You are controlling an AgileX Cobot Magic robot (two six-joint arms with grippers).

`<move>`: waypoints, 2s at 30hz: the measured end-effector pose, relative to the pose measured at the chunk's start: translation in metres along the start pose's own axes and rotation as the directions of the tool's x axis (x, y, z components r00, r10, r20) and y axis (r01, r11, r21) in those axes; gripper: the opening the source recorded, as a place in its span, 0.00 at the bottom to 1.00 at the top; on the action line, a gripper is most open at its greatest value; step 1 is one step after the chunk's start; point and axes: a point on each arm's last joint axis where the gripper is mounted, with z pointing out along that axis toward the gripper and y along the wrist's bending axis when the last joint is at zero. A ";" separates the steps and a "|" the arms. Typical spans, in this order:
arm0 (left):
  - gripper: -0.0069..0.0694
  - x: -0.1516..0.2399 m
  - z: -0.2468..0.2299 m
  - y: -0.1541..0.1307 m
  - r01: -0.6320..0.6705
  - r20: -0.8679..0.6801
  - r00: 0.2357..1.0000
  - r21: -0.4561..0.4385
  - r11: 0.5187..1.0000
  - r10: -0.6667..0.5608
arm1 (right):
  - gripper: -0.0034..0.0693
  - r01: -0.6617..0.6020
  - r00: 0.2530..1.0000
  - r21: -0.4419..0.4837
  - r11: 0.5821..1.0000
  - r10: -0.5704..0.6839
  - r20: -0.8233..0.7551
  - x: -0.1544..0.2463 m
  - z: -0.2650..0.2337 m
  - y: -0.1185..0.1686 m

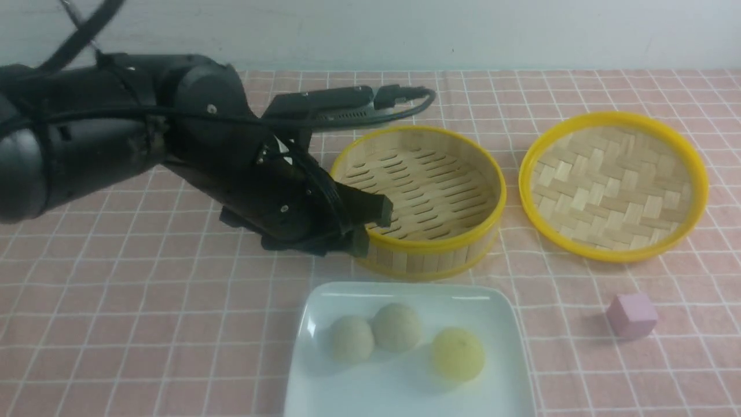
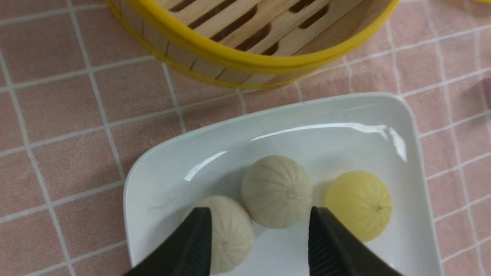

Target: Put the steamed buns into the plate on the pink tablecloth.

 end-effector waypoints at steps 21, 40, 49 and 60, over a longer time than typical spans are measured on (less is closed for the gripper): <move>0.09 0.145 -0.201 0.035 -0.173 0.614 0.775 -0.022 0.985 0.150 | 0.12 -0.002 1.000 0.003 1.000 0.002 -0.001 0.000 0.000 0.000; 0.11 0.189 -0.101 0.068 -0.115 0.674 0.738 0.070 0.991 0.038 | 0.16 -0.003 1.000 0.002 1.000 0.003 -0.001 0.000 0.000 0.000; 0.12 0.208 -0.076 0.081 -0.127 0.617 0.782 0.012 0.992 0.093 | 0.18 -0.007 1.000 0.002 1.000 0.007 0.000 0.000 0.000 0.000; 0.13 0.230 -0.079 0.118 0.088 0.730 0.675 -0.223 0.971 0.106 | 0.18 -0.007 1.000 0.002 1.000 0.007 0.000 0.000 0.000 0.000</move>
